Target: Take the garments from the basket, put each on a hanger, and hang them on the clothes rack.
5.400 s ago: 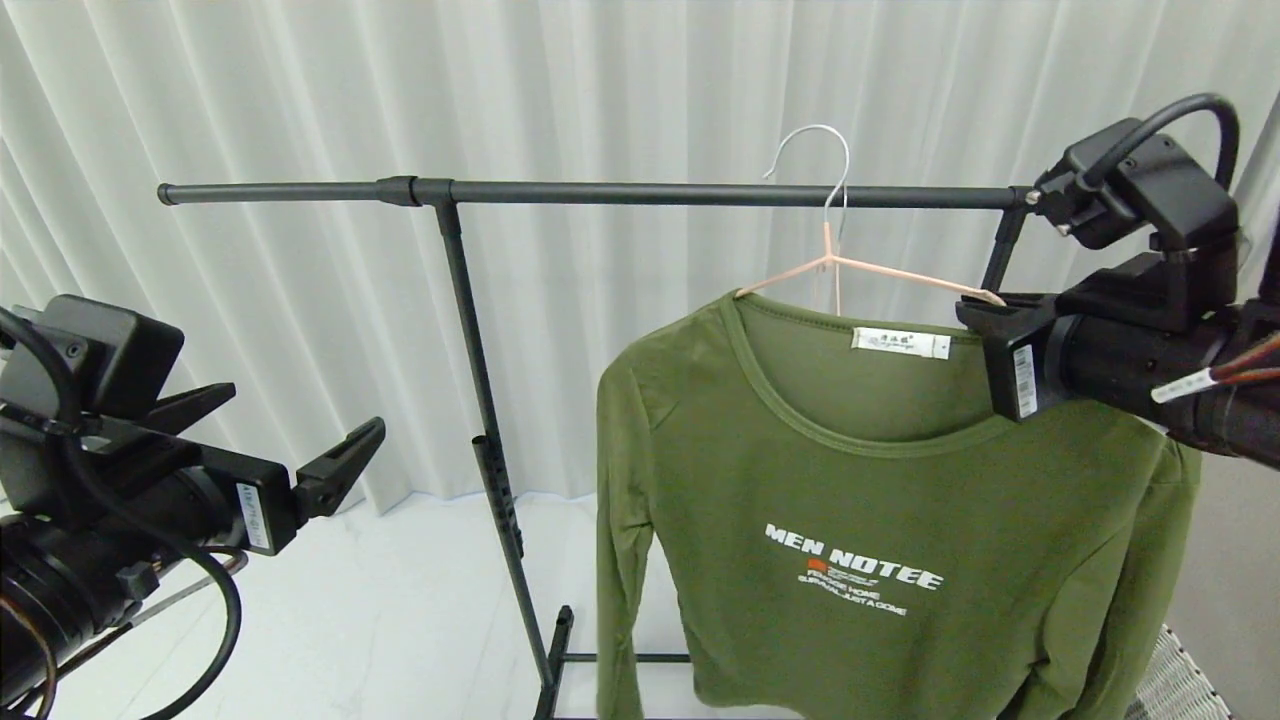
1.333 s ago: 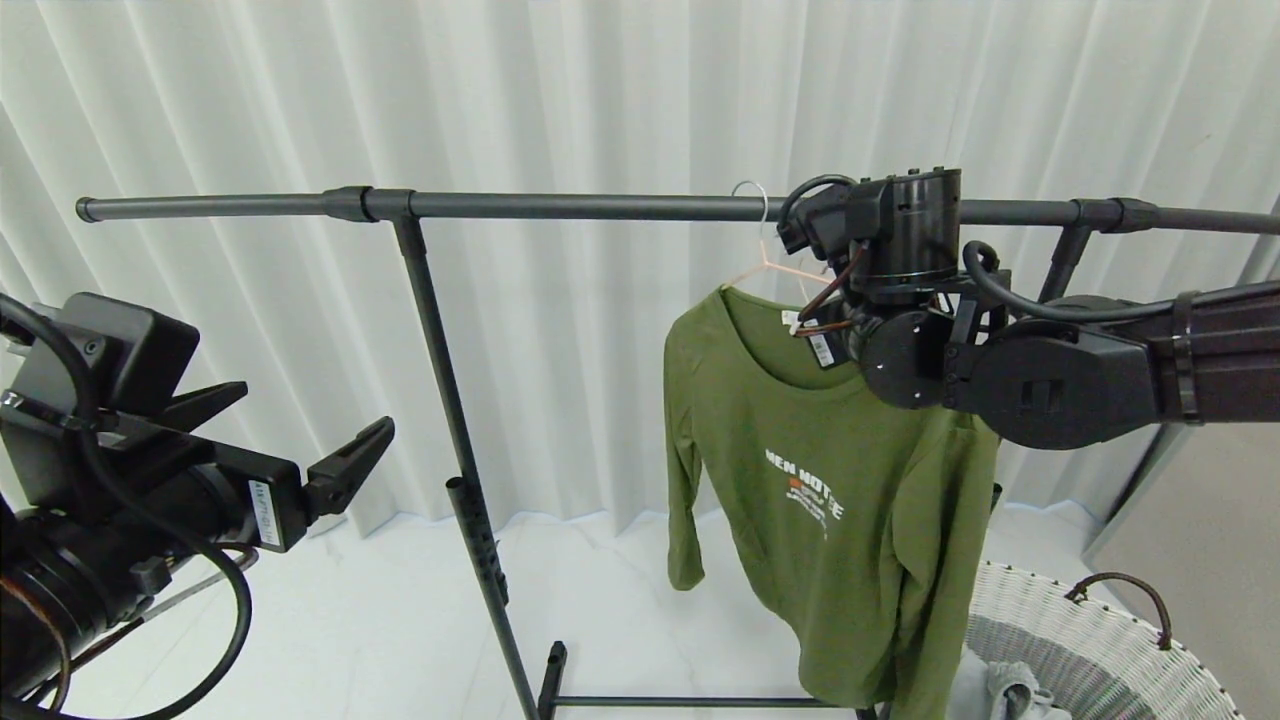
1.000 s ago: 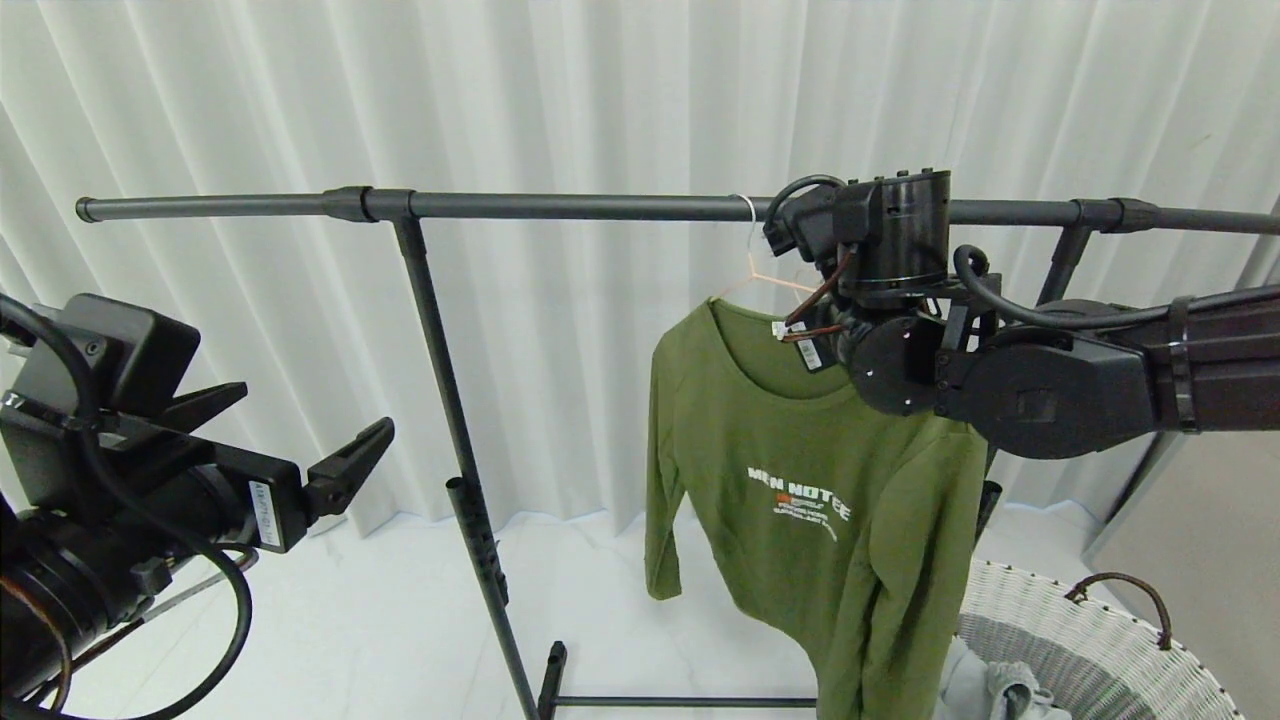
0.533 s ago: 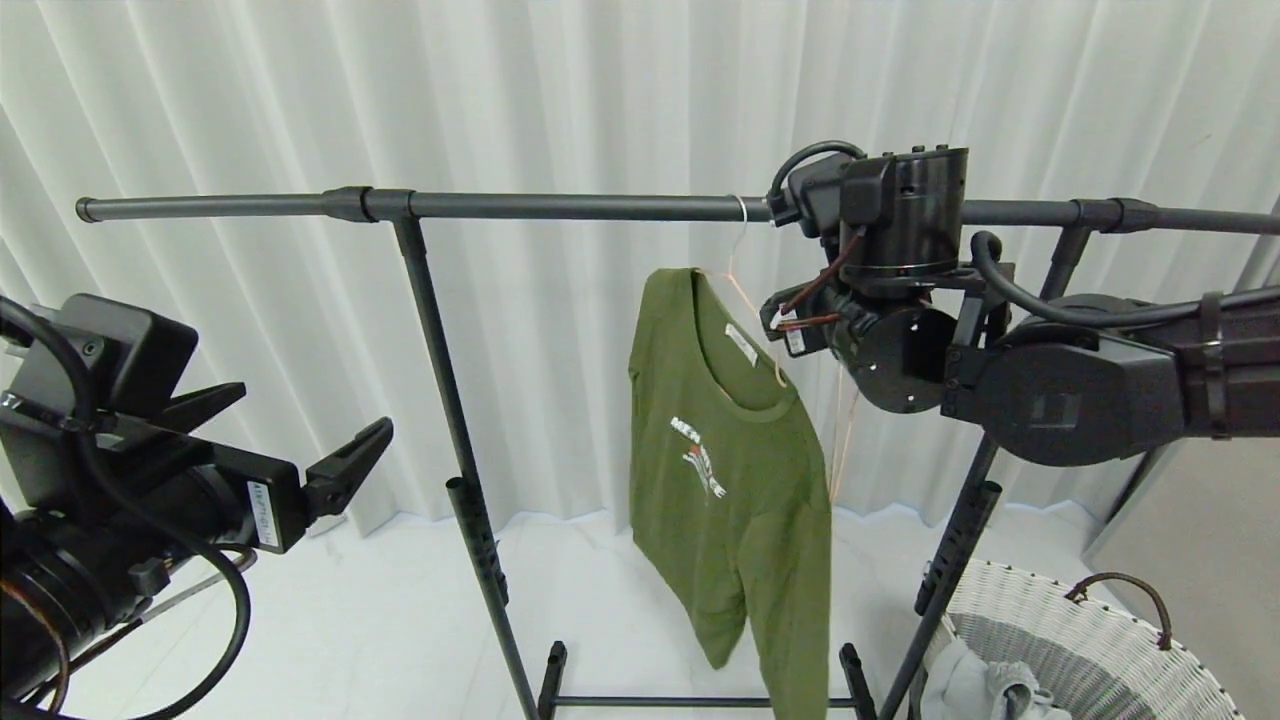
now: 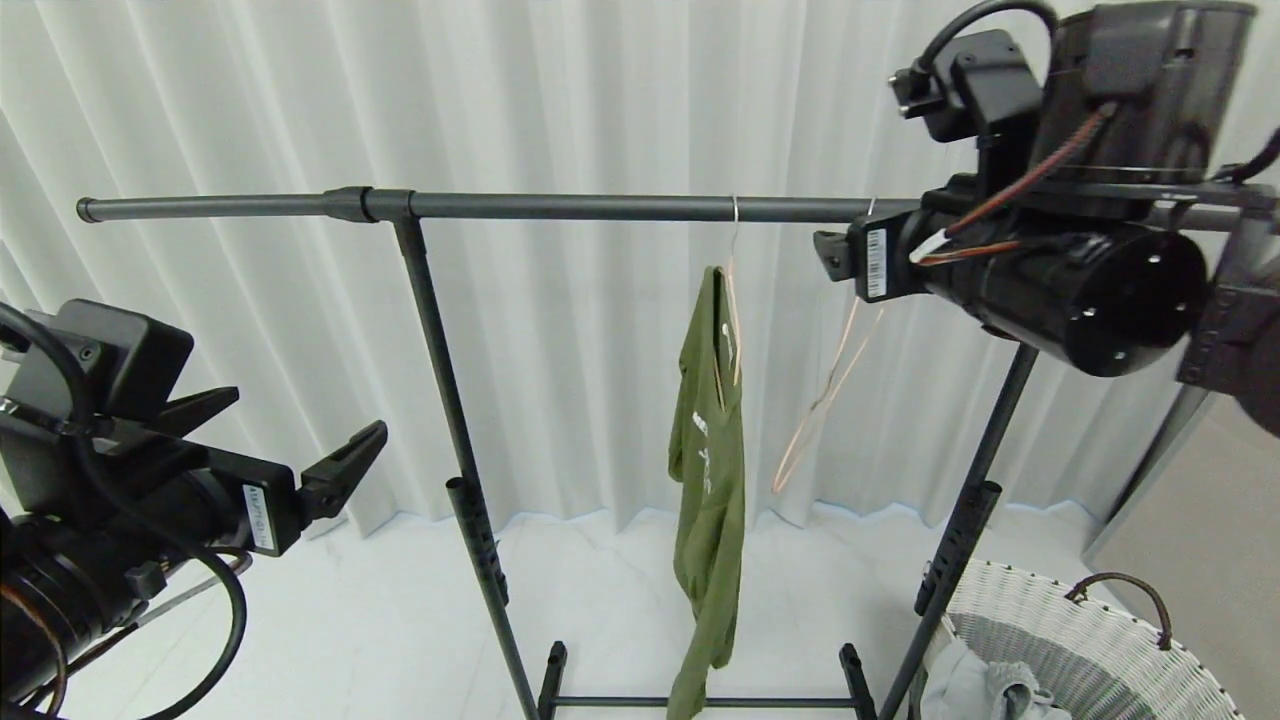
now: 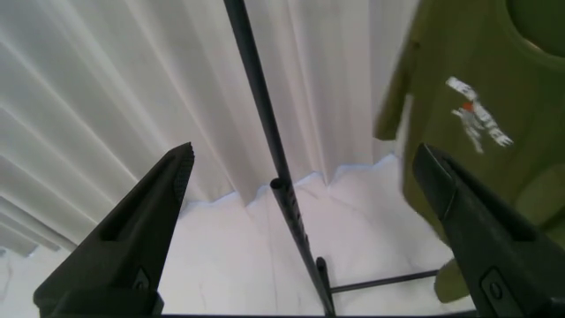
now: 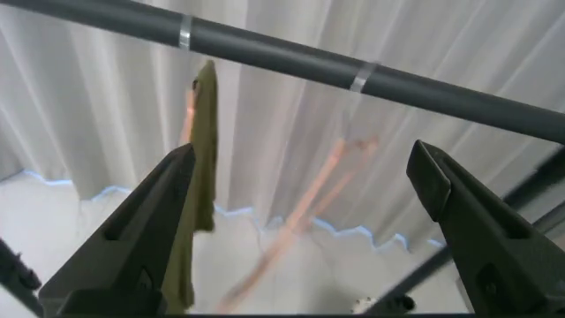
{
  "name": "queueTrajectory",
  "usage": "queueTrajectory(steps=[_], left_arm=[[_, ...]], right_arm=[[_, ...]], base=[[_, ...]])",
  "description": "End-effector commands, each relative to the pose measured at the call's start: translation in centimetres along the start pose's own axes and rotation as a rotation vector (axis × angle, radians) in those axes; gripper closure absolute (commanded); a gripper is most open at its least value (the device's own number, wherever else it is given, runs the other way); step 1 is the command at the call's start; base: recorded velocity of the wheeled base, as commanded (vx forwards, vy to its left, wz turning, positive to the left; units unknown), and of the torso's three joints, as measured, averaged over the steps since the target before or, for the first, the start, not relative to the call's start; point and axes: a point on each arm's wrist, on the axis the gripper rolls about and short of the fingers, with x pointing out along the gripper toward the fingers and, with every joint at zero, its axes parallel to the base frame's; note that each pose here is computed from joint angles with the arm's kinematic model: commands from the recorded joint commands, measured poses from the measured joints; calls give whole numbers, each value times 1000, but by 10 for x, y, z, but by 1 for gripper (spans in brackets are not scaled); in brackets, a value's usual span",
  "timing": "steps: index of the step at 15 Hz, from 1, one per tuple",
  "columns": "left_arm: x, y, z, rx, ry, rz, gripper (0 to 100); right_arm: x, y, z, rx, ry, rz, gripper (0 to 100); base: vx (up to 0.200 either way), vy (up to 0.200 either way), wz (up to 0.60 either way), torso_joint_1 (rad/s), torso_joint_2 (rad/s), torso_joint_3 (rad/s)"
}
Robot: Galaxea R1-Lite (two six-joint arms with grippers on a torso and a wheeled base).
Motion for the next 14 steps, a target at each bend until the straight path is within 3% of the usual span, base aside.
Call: queueTrajectory(steps=[1,4,5,8,10,14], left_arm=[[0,3,-1,-2,5,18,0],[-2,12,-8,-11,26,80,0],[-5,15,-12,-13,36,98,0],[-12,19,-19,-15,50,128,0],[-13,19,-22,-17,61,132,0],[-12,19,-25,-15,72,131,0]], right_arm=[[-33,-31,10,22,-37,2,0],[-70,-73,-5,-22,-24,-55,0],[-83,-94,-20,-90,4,-108,0],[-112,-135,-61,-228,74,-172,0],[-128,-149,-78,-292,76,-178,0],[-138,-158,-97,-304,89,-232,0]], base=[[0,0,0,0,0,0],[0,0,0,0,0,0],[0,0,0,0,0,0],[0,0,0,0,0,0],[-200,0,0,2,0,5],[-200,0,0,1,4,4]])
